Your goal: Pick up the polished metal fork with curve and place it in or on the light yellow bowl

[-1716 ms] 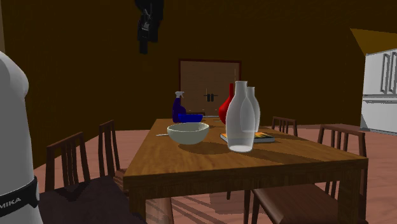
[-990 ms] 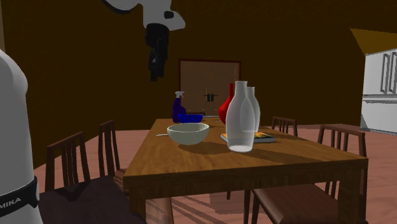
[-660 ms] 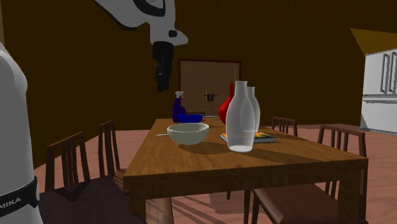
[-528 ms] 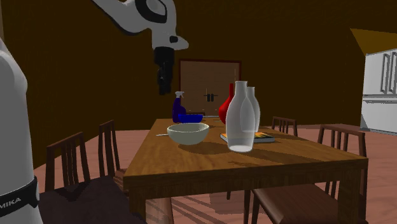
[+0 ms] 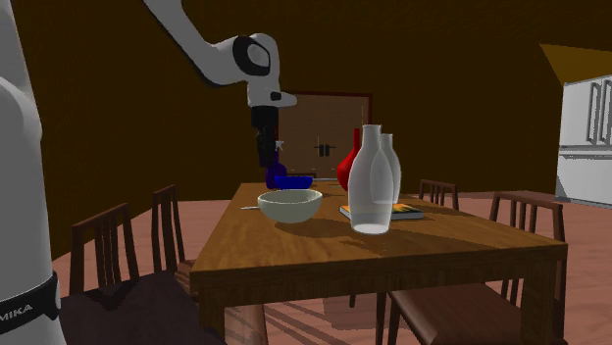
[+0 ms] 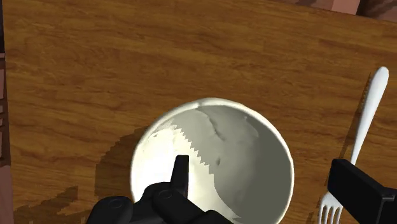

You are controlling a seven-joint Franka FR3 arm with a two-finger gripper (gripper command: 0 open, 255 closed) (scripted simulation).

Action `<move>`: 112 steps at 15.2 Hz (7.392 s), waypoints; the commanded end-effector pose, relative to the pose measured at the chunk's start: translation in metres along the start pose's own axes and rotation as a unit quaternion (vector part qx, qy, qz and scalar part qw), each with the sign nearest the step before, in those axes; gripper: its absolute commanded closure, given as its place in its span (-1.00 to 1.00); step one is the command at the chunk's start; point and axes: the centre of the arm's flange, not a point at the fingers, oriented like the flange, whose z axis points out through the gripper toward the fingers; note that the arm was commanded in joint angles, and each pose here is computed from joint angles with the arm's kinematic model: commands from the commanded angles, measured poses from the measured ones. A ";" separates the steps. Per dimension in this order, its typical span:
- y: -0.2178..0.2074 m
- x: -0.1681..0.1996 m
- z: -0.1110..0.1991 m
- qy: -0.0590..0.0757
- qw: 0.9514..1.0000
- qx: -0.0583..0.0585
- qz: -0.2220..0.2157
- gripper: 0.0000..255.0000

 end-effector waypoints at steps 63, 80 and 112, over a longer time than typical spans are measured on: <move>-0.142 0.105 0.022 0.027 0.996 0.022 0.080 1.00; -0.012 0.075 -0.012 0.027 0.996 0.022 0.080 1.00; 0.035 0.062 0.048 0.027 0.996 0.022 0.080 -1.00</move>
